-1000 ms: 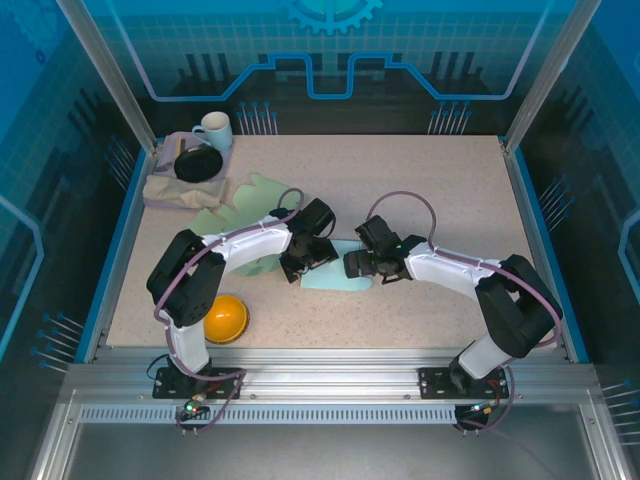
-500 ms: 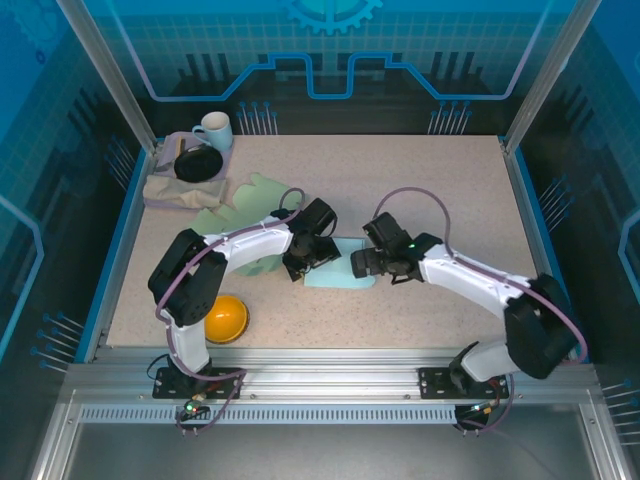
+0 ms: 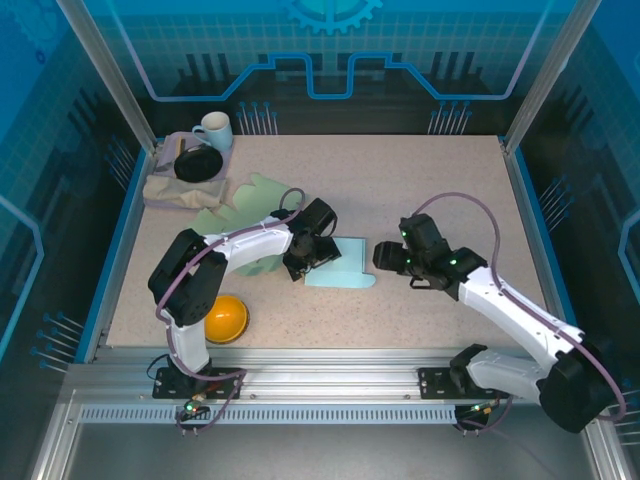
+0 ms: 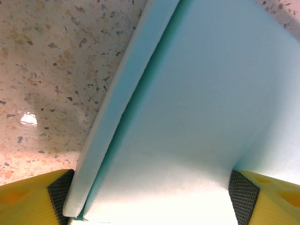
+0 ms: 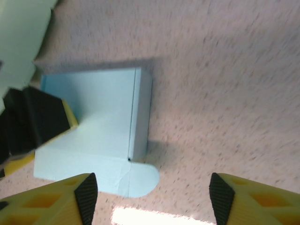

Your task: Fold the paper box

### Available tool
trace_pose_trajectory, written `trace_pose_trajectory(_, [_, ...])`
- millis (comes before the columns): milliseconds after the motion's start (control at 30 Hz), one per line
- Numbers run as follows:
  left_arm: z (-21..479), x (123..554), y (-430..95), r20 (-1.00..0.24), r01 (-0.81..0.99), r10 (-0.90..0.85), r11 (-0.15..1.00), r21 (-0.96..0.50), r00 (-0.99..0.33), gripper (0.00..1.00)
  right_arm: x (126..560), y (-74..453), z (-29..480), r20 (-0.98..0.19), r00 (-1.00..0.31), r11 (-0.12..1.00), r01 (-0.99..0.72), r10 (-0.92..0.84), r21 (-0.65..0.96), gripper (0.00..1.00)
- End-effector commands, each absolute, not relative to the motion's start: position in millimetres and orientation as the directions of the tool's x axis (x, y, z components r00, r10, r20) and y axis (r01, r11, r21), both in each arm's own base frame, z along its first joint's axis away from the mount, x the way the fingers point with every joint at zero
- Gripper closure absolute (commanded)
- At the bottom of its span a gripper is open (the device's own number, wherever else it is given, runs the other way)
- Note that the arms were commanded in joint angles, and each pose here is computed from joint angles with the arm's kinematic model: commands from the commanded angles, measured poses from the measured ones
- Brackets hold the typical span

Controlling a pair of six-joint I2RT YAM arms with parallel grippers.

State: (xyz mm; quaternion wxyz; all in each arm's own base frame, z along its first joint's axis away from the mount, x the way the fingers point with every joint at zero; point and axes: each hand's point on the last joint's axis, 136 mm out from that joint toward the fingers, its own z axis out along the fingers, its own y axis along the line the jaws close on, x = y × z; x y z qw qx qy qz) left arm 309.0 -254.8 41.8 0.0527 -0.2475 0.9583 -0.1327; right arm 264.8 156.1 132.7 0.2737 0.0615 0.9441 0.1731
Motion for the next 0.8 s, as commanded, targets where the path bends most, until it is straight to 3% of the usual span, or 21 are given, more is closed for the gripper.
trace_pose_trajectory(0, [13, 295, -240, -0.002, -0.482, -0.490, 0.858, -0.176, -0.872, 0.14, 256, 185, 120, -0.407, -0.882, 0.886, 0.025, 0.238, 0.464, 0.36])
trace_pose_trajectory(767, [9, 295, -233, -0.020, -0.466, -0.472, 0.875, -0.131, -0.881, 0.13, 264, 219, 73, -0.378, -0.915, 0.907, -0.032, 0.143, 0.419, 0.43])
